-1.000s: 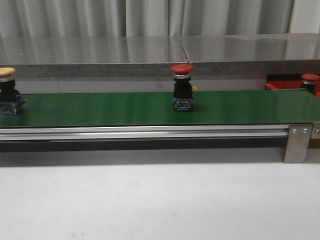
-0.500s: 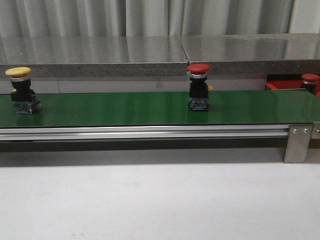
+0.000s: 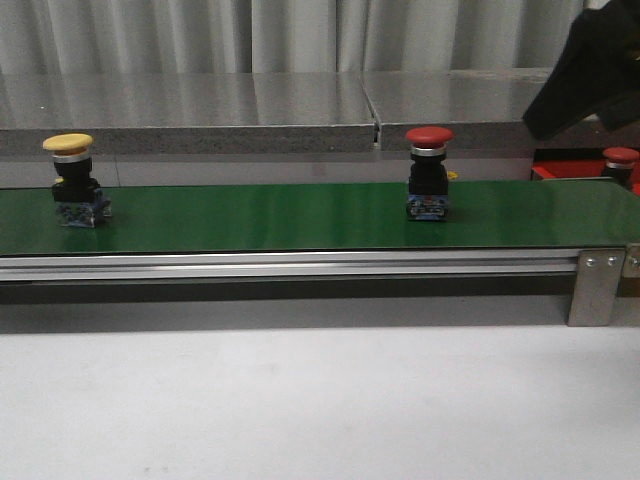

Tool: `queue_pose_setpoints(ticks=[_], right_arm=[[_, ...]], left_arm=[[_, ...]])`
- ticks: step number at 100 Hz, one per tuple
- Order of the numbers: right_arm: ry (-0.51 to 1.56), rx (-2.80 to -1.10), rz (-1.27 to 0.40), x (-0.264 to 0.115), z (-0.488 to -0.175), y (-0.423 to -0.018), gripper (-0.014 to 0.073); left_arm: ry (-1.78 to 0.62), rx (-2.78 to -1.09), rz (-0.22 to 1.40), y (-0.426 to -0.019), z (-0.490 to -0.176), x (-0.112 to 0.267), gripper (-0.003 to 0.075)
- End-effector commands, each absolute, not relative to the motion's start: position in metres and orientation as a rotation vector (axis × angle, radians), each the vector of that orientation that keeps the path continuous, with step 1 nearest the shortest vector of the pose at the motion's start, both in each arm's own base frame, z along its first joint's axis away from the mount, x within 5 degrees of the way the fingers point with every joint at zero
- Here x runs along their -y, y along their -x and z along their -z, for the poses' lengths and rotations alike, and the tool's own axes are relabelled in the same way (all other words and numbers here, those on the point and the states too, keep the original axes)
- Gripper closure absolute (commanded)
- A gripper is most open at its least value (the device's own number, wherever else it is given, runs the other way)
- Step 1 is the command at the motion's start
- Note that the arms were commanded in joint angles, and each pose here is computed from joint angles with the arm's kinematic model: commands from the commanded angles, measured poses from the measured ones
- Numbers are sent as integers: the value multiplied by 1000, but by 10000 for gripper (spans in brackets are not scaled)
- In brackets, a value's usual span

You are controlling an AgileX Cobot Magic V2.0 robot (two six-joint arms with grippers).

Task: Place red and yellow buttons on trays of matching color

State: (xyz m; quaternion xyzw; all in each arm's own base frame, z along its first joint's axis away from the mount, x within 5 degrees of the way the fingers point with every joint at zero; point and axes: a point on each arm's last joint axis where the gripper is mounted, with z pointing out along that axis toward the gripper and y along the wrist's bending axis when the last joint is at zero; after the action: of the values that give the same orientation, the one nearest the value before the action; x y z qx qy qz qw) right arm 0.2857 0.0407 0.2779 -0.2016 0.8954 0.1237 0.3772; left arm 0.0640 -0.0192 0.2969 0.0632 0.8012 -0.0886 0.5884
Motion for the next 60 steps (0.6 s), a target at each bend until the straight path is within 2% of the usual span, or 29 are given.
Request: queue_pose_setpoints(ticks=[1,36,60], right_arm=[[516,-2217,-300,-48,-290,-305,-34],[554,-2271,-326,-57,-266,-357,-33],[604,-2270,-318,-59,-258,-377,-29]], left_arm=[[-122,-1783,222,-66,-311,19,739],[-122,-1783,222,-66,-311,19,739],[-122,-1783,222,-66,-311,19,739]])
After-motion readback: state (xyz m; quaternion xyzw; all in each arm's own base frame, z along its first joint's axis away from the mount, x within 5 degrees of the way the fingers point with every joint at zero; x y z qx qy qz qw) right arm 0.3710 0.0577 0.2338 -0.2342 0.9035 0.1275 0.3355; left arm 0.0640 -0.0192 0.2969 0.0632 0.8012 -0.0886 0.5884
